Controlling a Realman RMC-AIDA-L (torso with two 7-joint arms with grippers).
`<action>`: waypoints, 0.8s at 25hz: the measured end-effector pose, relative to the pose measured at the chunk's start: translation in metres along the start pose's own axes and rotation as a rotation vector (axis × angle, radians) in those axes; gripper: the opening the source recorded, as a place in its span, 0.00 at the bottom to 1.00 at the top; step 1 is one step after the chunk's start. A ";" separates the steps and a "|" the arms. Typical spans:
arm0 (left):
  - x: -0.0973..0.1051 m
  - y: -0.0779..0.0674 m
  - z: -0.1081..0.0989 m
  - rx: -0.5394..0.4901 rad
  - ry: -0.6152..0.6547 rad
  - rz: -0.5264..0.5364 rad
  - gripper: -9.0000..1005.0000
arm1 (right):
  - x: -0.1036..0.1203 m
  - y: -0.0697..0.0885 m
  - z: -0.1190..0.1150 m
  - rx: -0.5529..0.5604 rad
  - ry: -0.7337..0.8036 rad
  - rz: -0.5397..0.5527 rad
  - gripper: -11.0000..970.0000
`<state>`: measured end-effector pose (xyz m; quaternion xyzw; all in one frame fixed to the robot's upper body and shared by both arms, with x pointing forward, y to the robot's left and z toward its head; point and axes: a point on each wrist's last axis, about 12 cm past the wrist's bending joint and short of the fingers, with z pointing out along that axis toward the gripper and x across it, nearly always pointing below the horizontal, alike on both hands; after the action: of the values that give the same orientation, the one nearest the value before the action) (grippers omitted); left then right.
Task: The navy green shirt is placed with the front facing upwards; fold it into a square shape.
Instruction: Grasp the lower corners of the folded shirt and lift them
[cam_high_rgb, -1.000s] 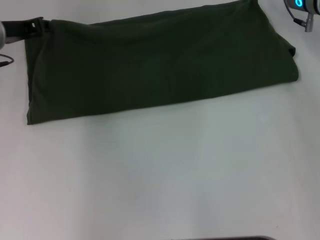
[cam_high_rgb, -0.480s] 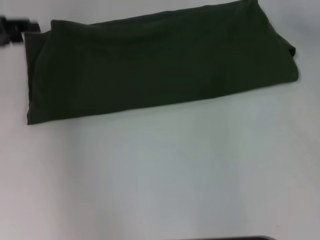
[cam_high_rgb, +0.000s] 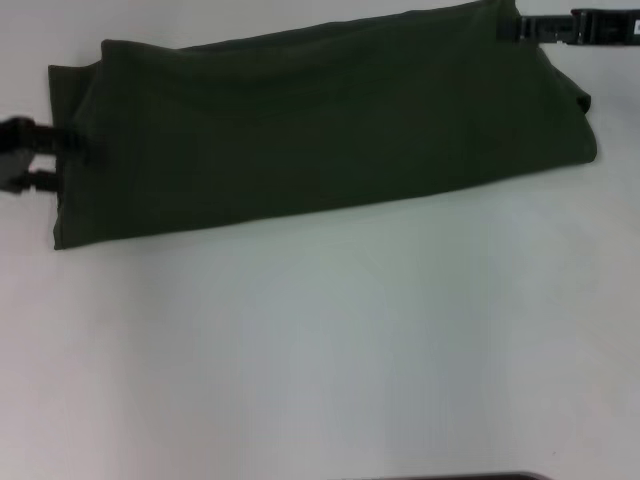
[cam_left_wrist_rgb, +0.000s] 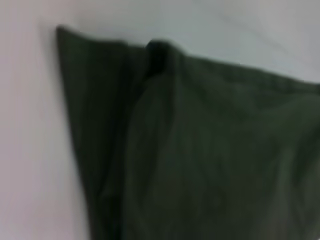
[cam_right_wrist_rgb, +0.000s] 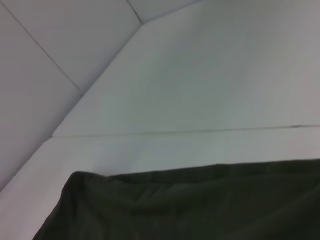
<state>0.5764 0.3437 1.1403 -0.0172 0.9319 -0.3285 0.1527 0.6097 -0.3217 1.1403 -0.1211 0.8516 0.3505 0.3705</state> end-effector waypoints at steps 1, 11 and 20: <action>0.000 0.002 0.002 -0.011 0.016 -0.008 0.83 | 0.001 0.000 -0.001 -0.001 0.010 0.003 0.96; 0.003 0.015 0.015 -0.052 0.036 -0.059 0.88 | 0.006 0.000 -0.002 -0.011 0.044 0.019 0.96; 0.005 0.026 0.027 -0.104 0.017 -0.080 0.88 | 0.013 -0.001 -0.002 -0.011 0.049 0.033 0.96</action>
<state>0.5815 0.3472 1.1033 -0.0595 0.9476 -0.2856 0.1302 0.6001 -0.3231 1.1321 -0.1177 0.8603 0.3582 0.3431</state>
